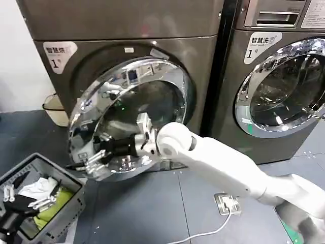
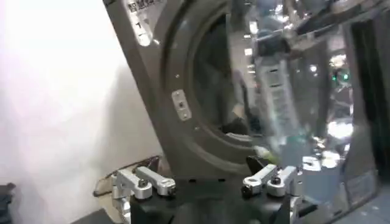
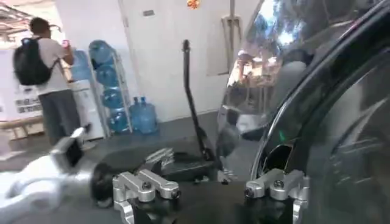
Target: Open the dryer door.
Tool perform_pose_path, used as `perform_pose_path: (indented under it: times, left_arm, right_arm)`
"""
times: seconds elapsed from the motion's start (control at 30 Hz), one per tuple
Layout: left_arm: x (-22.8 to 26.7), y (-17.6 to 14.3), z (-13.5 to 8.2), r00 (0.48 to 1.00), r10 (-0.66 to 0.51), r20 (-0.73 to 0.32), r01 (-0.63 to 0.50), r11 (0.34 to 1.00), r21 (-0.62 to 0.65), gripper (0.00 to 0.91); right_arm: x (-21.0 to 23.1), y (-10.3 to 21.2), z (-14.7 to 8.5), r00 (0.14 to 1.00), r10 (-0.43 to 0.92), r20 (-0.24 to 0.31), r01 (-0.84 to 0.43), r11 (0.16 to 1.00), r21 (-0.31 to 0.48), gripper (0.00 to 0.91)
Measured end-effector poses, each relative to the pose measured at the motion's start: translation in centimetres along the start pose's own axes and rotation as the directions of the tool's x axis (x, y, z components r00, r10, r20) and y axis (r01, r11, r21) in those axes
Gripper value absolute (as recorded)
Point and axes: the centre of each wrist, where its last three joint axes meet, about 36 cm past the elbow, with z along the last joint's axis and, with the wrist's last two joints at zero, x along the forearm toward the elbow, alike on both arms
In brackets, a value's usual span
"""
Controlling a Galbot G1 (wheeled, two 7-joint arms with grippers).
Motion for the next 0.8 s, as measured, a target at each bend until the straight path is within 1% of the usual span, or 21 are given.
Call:
perform_pose_path:
  times: [0.17,0.37,0.57,0.8]
  left_arm:
    - [-1.0,1.1,0.6,1.0,-0.003,0.023,0.003,1.0,0.005,0.907]
    - [-2.8,1.9,1.1,0.998,0.019,0.061,-0.021,0.999,0.038,0.907]
    - [-5.5,2.3,1.1,0.993,0.063,0.097,-0.068,0.997,0.046,0.907]
    - [-9.1,2.3,0.7,0.976,0.156,0.152,-0.165,0.985,0.046,0.907]
  right_arm:
    - [1.7,0.9,0.6,0.999,-0.045,-0.013,0.045,0.999,0.001,0.907]
    - [3.8,2.4,0.6,0.998,-0.064,-0.02,0.064,0.998,0.017,0.907]
    - [6.4,4.6,0.5,0.998,-0.056,-0.026,0.057,0.998,0.038,0.907]
    - [9.9,7.8,0.3,0.999,-0.033,-0.031,0.034,0.999,0.041,0.907]
